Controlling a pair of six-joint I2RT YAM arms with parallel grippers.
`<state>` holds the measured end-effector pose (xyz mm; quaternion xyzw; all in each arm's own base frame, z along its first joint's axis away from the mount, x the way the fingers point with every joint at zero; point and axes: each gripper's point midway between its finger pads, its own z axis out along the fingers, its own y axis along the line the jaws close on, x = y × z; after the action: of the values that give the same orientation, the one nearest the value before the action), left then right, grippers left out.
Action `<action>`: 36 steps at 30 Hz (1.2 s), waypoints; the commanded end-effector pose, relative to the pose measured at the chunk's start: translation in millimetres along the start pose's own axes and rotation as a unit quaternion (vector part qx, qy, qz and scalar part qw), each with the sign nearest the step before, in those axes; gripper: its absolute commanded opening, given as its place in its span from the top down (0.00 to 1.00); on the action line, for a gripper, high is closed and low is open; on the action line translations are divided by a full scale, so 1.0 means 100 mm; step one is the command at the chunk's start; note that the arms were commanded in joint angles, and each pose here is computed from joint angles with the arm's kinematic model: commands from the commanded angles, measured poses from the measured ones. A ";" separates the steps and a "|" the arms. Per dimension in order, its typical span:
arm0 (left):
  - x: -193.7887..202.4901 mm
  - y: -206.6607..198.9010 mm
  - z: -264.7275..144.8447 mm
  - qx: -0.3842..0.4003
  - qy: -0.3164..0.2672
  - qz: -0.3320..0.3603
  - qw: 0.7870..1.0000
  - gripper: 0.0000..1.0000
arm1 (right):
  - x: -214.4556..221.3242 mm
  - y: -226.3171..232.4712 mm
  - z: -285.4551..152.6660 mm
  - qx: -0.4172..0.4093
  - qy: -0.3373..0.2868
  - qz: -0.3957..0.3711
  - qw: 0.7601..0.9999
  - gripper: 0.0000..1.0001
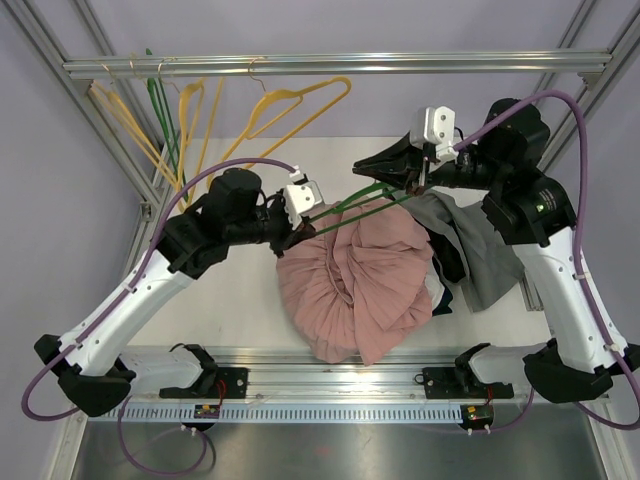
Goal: Remove the skirt from the hanger
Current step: Pass the hanger from the left arm to the right
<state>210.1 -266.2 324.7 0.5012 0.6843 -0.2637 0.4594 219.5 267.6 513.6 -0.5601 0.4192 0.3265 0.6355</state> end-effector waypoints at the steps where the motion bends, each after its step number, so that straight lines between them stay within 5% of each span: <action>1: -0.19 -0.06 -0.10 0.029 -0.045 0.028 0.998 1.00 | -0.16 0.19 -0.03 -0.058 -0.012 -0.027 0.998 0.95; 6: -0.12 -0.07 -0.19 0.057 -0.034 0.078 0.995 1.00 | -0.09 0.53 -0.03 -0.182 -0.013 0.010 0.983 1.00; 13: 0.02 -0.01 -0.25 0.054 -0.010 0.099 0.994 1.00 | -0.04 0.57 -0.03 -0.197 -0.006 0.026 0.980 0.98; 14: 0.03 -0.02 -0.24 0.055 -0.009 0.097 0.994 1.00 | -0.03 0.52 -0.02 -0.183 0.002 0.023 0.983 0.74; 16: 0.02 -0.02 -0.24 0.053 -0.013 0.093 0.994 1.00 | -0.11 0.46 -0.03 -0.159 -0.005 0.006 0.987 0.54; 17: 0.01 -0.02 -0.25 0.052 -0.014 0.092 0.994 1.00 | -0.13 0.38 -0.03 -0.133 0.000 -0.003 0.991 0.30; 20: -0.01 -0.03 -0.26 0.049 -0.018 0.089 0.995 1.00 | -0.22 0.22 -0.07 -0.076 0.000 -0.031 0.997 0.17; 27: -0.06 -0.04 -0.43 0.032 -0.029 0.106 0.993 1.00 | -0.13 0.13 -0.29 -0.038 0.059 -0.061 0.996 0.11; 36: 0.02 -0.07 -0.69 0.014 -0.012 0.153 0.988 1.00 | 0.53 0.58 -0.64 -0.110 0.178 -0.044 0.977 0.13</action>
<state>179.6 -219.9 327.2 0.5940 0.6208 -0.2321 0.4560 187.2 227.3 476.9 -0.6608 0.4350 0.2584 0.5543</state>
